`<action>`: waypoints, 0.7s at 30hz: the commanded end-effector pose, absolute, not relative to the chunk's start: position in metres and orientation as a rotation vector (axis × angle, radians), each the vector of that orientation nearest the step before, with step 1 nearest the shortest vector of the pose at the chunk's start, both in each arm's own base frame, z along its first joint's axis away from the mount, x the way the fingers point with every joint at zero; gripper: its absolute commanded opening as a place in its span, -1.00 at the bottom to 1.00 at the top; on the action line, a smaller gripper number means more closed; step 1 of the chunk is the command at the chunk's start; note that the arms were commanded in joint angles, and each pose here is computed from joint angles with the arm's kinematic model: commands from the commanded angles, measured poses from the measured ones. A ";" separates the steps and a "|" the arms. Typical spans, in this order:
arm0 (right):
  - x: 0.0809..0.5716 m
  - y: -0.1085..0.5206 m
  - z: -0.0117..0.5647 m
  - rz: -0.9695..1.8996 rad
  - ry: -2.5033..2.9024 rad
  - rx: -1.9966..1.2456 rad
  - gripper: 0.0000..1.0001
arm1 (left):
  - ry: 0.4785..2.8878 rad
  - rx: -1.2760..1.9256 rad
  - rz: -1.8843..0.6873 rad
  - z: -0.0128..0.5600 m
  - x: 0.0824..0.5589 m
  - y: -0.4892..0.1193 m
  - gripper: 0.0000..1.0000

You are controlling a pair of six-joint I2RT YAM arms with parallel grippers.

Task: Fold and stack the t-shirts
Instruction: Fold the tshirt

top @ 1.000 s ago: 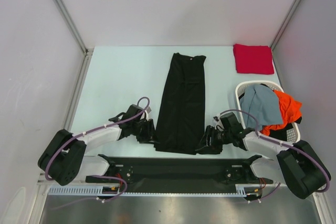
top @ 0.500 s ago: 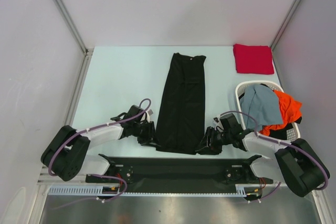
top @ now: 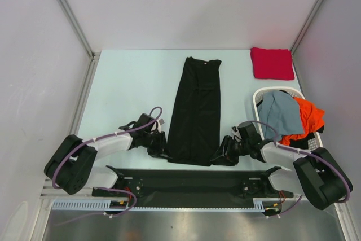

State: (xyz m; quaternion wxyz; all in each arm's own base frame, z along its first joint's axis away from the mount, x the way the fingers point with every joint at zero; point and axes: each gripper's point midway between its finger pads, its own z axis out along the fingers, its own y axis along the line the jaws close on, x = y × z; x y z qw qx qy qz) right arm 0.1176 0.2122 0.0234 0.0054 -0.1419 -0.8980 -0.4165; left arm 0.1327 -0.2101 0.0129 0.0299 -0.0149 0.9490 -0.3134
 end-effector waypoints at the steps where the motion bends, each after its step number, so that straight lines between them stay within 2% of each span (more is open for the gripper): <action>1: 0.122 0.200 0.004 -1.181 -2.860 -0.597 -0.09 | 3.020 -0.082 -0.748 -0.010 0.117 -0.182 -0.35; 6: 0.121 0.197 0.000 -1.129 -2.861 -0.632 -0.11 | 3.005 -0.072 -0.753 -0.008 0.120 -0.183 -0.34; 10: 0.118 0.194 -0.004 -1.087 -2.860 -0.651 -0.35 | 3.001 -0.066 -0.755 -0.008 0.119 -0.183 -0.34; 16: 0.118 0.197 -0.007 -1.084 -2.848 -0.643 -0.50 | 2.986 -0.066 -0.775 -0.006 0.121 -0.185 -0.40; 19: 0.120 0.201 -0.004 -1.128 -2.841 -0.625 -0.78 | 2.958 -0.054 -0.821 -0.003 0.125 -0.191 -0.64; 21: 0.121 0.203 0.000 -1.153 -2.839 -0.618 -0.96 | 2.943 -0.045 -0.863 0.002 0.127 -0.196 -1.00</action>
